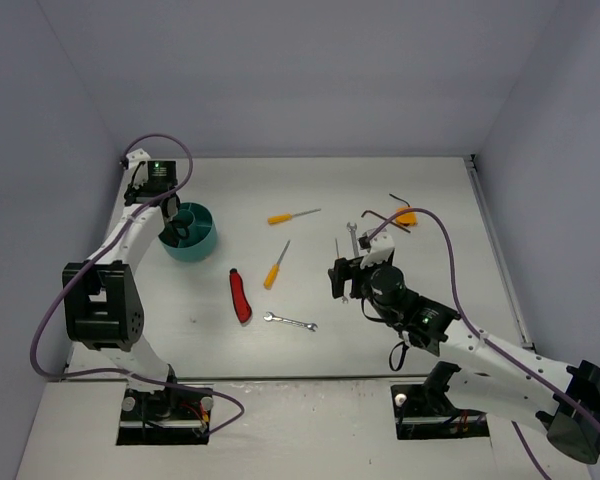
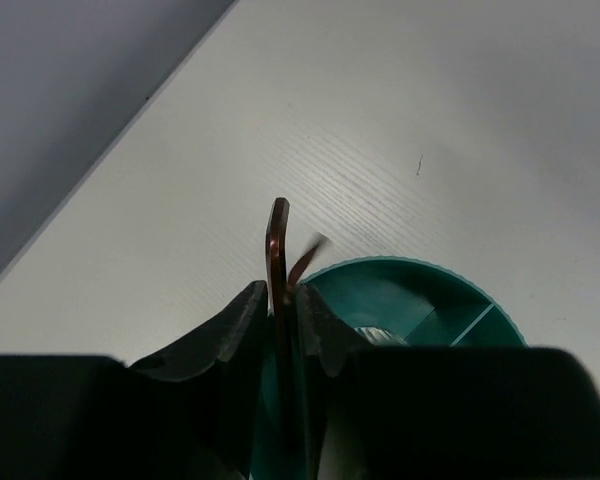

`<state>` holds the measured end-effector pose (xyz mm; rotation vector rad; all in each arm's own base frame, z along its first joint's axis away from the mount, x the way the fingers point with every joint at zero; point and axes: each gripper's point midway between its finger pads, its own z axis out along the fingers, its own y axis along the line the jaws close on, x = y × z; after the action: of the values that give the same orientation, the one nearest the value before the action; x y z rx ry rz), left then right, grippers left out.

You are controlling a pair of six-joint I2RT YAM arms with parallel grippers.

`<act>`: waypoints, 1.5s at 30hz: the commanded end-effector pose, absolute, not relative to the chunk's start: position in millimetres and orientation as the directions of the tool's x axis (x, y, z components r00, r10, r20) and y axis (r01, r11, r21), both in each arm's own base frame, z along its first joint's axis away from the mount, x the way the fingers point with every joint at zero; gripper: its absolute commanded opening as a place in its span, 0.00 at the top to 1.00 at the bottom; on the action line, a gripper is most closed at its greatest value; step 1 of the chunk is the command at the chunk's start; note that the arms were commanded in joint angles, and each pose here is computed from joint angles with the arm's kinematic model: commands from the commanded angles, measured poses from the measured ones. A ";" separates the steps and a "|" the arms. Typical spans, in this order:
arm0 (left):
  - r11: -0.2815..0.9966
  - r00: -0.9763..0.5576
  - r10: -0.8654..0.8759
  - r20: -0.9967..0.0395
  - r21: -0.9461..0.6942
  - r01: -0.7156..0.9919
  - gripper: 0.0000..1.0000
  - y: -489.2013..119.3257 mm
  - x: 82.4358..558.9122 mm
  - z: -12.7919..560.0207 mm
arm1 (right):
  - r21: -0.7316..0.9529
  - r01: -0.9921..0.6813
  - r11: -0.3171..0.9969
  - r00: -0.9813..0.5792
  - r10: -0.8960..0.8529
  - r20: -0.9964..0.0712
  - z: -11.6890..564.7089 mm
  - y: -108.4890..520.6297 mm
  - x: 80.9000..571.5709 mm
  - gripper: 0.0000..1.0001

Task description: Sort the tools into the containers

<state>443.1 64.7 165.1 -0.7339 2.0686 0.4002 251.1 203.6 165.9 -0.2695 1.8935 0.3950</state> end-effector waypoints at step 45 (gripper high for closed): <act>0.941 -0.577 -0.220 -0.787 -0.327 0.088 0.39 -79.3 278.8 241.9 | 0.022 -0.353 0.935 -0.637 -0.224 -0.737 49.6 58.8 509.7 0.35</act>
<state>265.2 -76.8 212.0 -0.1195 2.2519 -0.3782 496.7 63.9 51.3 -0.3001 2.2966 0.1969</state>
